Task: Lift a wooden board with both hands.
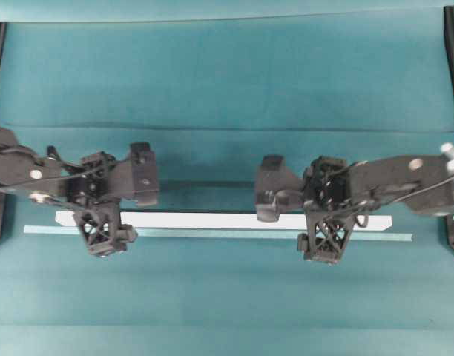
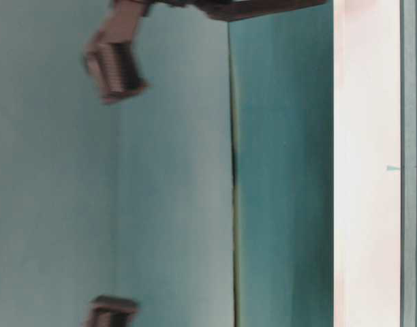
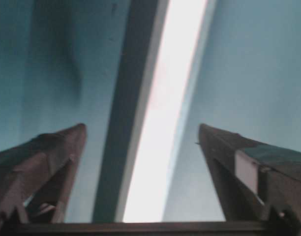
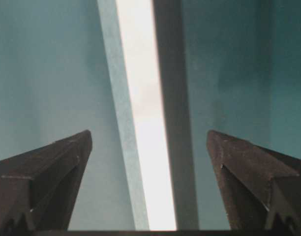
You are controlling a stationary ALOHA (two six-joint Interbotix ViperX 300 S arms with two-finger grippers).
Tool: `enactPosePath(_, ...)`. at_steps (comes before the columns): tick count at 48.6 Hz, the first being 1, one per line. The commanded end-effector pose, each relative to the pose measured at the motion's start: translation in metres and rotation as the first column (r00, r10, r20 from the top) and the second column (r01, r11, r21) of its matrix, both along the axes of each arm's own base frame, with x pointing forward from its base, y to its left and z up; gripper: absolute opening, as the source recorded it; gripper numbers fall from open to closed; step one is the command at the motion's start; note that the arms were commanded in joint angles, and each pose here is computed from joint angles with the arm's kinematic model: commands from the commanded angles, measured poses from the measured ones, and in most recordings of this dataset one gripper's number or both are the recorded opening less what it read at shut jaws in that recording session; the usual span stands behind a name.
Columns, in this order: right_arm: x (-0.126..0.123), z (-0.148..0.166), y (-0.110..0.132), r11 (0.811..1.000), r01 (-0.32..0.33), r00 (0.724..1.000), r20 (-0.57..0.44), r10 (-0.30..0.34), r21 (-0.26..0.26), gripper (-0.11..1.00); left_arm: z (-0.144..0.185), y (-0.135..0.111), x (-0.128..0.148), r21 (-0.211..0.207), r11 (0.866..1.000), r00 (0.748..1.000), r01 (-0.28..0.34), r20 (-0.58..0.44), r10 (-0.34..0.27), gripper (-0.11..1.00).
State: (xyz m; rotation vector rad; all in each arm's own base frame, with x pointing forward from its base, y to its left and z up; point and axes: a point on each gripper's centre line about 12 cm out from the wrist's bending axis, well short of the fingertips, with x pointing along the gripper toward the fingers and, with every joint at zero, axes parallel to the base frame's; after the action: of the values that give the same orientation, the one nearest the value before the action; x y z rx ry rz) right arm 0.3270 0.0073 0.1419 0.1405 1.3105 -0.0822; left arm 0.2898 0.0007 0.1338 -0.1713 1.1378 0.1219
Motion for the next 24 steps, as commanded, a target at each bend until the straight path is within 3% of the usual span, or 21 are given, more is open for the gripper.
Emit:
enactPosePath(1, 0.001, 0.02, -0.004, 1.0, 0.014, 0.998, 0.066, -0.014, 0.0, 0.94, 0.023, -0.001, -0.001, 0.003, 1.0, 0.998, 0.006, 0.067, -0.006, 0.99)
enactPosePath(14, -0.009, 0.073, -0.009, 1.0, 0.028, 0.966, 0.256, -0.027, 0.0, 0.94, 0.084, 0.003, -0.013, -0.002, 1.0, 0.959, -0.013, 0.282, 0.013, 0.99)
enactPosePath(24, -0.028, 0.097, -0.016, 0.999, 0.051, 0.912, 0.407, -0.046, 0.001, 0.94, 0.132, 0.007, -0.032, 0.003, 1.0, 0.874, -0.023, 0.485, 0.019, 0.99)
